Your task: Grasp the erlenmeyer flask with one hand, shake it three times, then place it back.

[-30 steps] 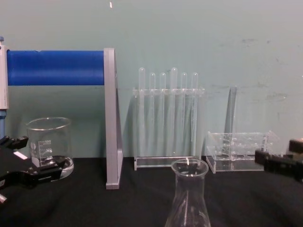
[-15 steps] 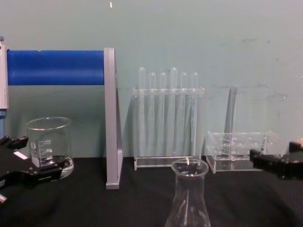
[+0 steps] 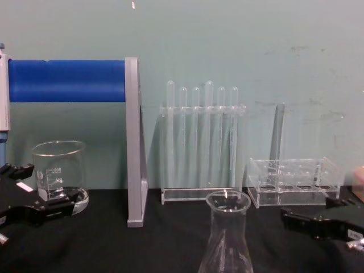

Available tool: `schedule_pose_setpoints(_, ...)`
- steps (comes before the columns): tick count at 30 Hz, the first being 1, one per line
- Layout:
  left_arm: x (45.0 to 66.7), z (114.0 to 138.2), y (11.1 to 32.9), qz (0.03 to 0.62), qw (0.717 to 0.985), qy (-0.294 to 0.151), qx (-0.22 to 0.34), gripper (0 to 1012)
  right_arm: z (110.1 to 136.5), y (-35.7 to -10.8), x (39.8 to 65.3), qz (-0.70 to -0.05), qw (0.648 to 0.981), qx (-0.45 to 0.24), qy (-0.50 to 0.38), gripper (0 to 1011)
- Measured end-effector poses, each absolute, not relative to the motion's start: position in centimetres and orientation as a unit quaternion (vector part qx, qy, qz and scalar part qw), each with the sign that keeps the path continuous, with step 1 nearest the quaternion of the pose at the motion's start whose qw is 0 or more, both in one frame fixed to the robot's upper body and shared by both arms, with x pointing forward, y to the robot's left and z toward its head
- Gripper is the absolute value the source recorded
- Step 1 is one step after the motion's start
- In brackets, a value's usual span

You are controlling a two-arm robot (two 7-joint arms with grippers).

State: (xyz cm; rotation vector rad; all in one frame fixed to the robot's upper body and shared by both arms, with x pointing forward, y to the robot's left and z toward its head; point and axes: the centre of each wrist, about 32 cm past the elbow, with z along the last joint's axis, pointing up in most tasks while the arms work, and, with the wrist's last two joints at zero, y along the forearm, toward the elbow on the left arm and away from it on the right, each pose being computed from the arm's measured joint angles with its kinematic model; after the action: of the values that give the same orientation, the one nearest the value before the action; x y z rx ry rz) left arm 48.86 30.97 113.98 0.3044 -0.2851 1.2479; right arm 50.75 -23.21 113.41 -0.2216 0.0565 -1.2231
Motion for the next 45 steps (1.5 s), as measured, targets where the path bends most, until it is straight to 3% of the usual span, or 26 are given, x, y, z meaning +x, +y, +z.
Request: schedule_pose_setpoints(45,48.86,113.98,30.97,0.58,0.791,-0.132,0.141,1001,113.44,-23.23,50.77,-0.574,0.812,-0.104,0.027,1003)
